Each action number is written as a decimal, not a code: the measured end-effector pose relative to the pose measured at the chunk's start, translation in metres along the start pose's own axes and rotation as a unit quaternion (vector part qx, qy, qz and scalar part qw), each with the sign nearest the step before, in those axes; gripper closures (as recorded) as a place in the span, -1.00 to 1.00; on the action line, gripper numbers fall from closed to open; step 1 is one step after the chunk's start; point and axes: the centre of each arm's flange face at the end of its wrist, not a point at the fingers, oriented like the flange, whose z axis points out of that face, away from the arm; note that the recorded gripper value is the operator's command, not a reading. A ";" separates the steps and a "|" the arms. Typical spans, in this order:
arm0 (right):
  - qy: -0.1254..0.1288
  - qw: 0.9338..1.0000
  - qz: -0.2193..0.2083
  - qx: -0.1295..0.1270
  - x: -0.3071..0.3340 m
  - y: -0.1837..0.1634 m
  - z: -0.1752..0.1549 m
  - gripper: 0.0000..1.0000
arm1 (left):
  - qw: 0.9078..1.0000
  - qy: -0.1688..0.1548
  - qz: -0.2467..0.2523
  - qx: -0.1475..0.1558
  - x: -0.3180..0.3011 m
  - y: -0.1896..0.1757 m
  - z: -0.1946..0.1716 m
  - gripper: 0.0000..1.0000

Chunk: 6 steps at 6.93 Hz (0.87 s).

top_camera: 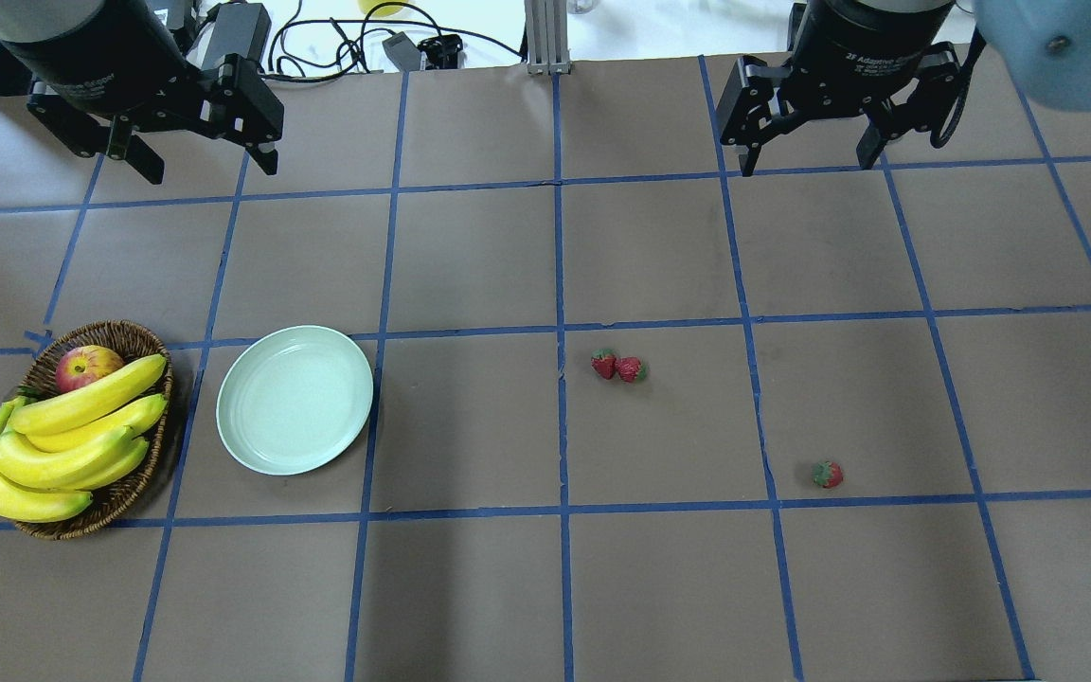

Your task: Collect all strawberries into plate

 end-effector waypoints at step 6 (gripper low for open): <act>-0.004 1.000 0.000 0.003 -0.001 0.000 -0.001 -1.00 | 1.000 0.002 -0.001 -0.004 0.001 0.001 0.004 -1.00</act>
